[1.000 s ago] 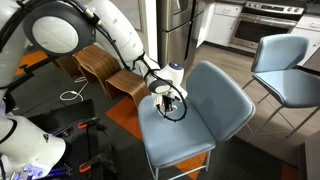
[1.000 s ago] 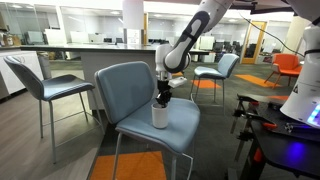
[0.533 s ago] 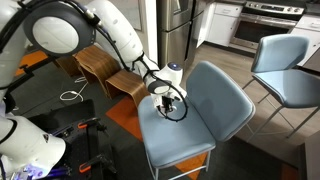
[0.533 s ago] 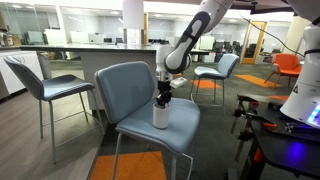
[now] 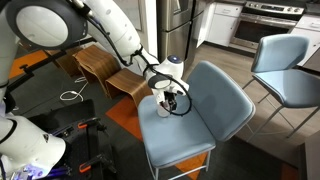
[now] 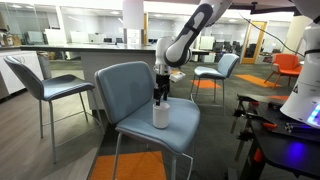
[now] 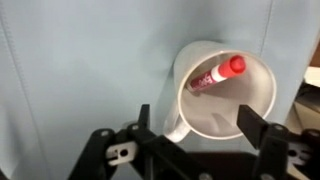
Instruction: Move the white cup to the left
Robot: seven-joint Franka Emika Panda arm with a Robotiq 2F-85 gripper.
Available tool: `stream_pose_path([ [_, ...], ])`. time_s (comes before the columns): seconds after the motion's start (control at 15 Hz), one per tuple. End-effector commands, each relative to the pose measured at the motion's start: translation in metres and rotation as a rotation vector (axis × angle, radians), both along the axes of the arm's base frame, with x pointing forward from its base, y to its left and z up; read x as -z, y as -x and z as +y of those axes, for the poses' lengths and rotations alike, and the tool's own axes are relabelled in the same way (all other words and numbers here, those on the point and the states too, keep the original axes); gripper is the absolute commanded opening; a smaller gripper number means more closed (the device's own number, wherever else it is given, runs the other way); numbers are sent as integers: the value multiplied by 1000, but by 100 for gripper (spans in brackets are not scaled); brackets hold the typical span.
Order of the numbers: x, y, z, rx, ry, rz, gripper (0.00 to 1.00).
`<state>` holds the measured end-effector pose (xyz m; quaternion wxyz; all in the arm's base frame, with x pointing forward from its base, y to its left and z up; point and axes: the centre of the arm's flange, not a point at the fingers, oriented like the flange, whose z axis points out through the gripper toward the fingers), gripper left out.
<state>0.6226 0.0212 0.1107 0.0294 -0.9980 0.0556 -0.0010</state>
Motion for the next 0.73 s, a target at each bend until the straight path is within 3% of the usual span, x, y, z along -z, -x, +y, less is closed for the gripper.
stream_pose_path([
  [0.0, -38, 12, -3, -61, -46, -19, 100],
  [0.4, -95, 17, 3, -177, -63, -79, 100],
  [0.67, -102, 31, 12, -264, -50, -72, 100],
])
